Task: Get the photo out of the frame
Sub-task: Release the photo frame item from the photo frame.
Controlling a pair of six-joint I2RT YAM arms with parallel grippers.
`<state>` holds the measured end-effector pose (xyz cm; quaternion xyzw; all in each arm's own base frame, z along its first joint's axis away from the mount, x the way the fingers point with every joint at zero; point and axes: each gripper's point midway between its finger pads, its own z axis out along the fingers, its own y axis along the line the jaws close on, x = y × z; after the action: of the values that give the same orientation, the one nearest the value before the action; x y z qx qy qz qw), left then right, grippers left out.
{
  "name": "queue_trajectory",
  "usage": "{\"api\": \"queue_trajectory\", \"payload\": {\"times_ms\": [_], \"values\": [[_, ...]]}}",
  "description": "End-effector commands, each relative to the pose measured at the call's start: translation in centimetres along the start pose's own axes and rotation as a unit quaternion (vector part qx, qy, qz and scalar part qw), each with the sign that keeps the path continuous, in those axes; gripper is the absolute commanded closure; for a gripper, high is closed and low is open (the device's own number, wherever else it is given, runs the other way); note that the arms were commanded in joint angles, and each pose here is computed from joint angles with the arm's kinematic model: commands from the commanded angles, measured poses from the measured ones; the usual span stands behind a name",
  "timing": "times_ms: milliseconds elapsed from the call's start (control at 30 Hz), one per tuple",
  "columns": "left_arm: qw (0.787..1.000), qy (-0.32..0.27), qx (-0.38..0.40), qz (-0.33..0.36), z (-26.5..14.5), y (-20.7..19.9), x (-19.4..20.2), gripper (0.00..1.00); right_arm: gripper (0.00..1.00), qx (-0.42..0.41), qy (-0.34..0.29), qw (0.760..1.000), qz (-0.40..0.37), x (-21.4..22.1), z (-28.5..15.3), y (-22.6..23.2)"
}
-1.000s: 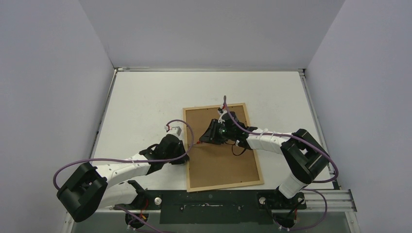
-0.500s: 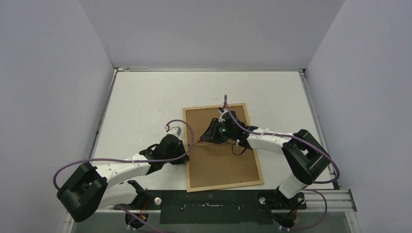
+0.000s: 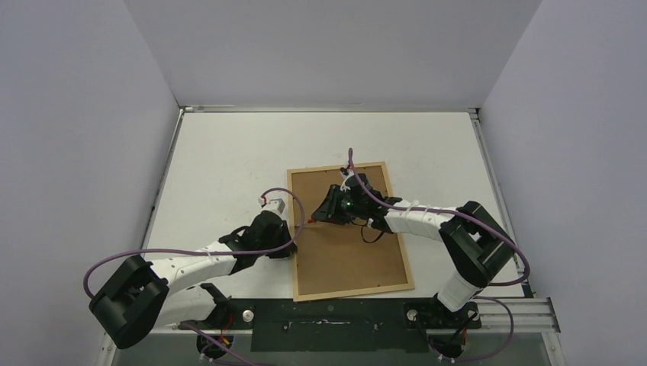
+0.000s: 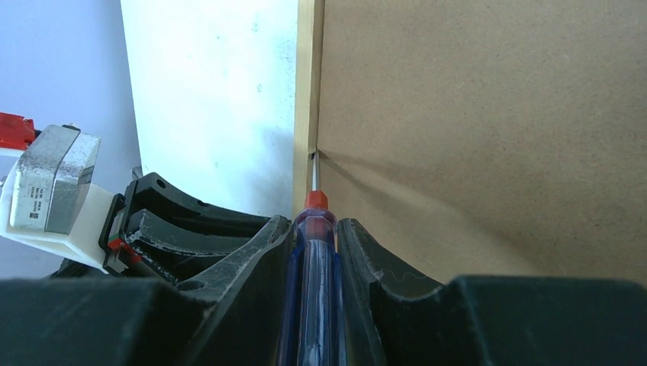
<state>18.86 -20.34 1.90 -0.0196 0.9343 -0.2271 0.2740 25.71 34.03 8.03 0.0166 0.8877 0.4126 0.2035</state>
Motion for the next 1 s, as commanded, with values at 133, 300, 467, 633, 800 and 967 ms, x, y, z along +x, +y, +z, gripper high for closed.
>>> {"api": "queue_trajectory", "payload": {"times_ms": [133,300,467,633,800,967], "values": [[0.999,0.025,0.018,0.013,-0.2,-0.8,0.9,1.00,1.00,0.018,-0.012,0.998,-0.058,-0.1,0.4,1.9],[0.999,0.027,0.016,0.013,0.0,-0.6,1.1,1.00,1.00,0.059,-0.008,0.992,-0.116,0.4,0.2,2.9],[0.999,0.027,0.017,0.010,0.1,-0.5,1.3,1.00,1.00,0.079,-0.014,0.984,-0.157,0.3,0.1,4.7],[0.999,0.025,0.019,0.009,0.1,-0.6,1.2,1.00,1.00,0.078,-0.015,0.980,-0.181,0.8,0.5,6.5],[0.999,0.026,0.018,0.010,0.1,-0.5,1.3,1.00,1.00,0.069,-0.019,0.978,-0.198,1.1,0.9,8.4],[0.999,0.026,0.019,0.008,0.1,-0.5,1.4,1.00,1.00,0.063,-0.028,0.976,-0.208,0.1,0.8,10.1]]}}
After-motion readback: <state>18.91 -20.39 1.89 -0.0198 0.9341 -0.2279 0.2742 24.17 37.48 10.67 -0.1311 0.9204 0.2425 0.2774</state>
